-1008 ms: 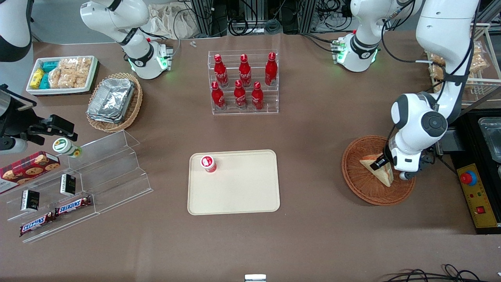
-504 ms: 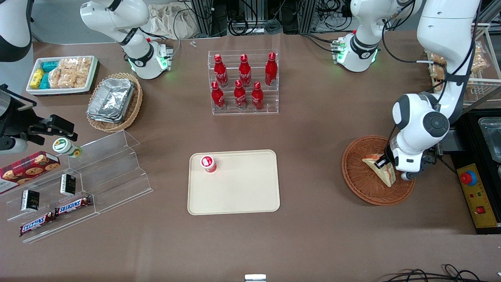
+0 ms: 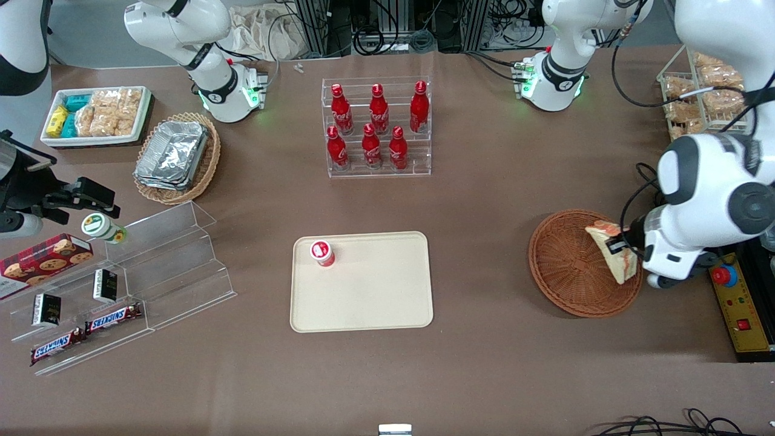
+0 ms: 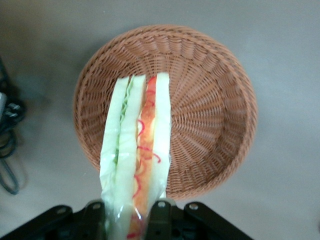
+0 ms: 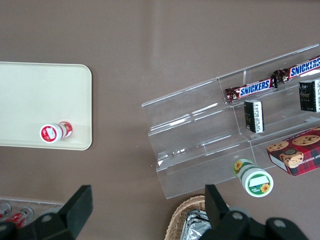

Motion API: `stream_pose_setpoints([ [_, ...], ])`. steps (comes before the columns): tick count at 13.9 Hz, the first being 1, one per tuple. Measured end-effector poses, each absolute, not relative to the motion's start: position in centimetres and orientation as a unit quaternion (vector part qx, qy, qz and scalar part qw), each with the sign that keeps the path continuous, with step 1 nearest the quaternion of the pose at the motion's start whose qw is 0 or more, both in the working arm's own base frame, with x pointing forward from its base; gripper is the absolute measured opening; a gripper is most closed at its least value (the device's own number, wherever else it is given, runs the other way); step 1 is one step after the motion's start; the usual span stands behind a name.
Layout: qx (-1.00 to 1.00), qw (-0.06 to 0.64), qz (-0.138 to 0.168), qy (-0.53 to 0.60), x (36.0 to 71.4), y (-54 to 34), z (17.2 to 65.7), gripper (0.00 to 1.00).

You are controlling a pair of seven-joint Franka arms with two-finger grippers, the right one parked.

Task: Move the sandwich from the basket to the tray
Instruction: 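Lift the sandwich out of the basket with the left gripper, then carry the held sandwich over to the cream tray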

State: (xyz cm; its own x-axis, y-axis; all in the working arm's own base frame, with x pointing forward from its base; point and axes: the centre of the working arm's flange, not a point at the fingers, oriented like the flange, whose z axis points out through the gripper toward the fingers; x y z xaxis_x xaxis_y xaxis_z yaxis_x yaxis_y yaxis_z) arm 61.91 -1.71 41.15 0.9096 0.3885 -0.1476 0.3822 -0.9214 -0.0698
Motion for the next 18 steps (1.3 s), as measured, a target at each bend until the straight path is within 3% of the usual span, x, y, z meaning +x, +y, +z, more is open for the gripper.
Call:
stream_pose_setpoints([
  [5,-0.993,-0.001,0.036,-0.113,62.9,-10.7,52.1,0.2],
  [7,-0.997,-0.004,0.031,-0.064,61.7,-17.4,52.8,0.2],
  [12,-1.0,-0.014,0.02,-0.003,62.6,-26.6,45.5,0.2],
  [18,-0.999,-0.037,-0.003,-0.03,61.9,-36.9,34.4,0.2],
])
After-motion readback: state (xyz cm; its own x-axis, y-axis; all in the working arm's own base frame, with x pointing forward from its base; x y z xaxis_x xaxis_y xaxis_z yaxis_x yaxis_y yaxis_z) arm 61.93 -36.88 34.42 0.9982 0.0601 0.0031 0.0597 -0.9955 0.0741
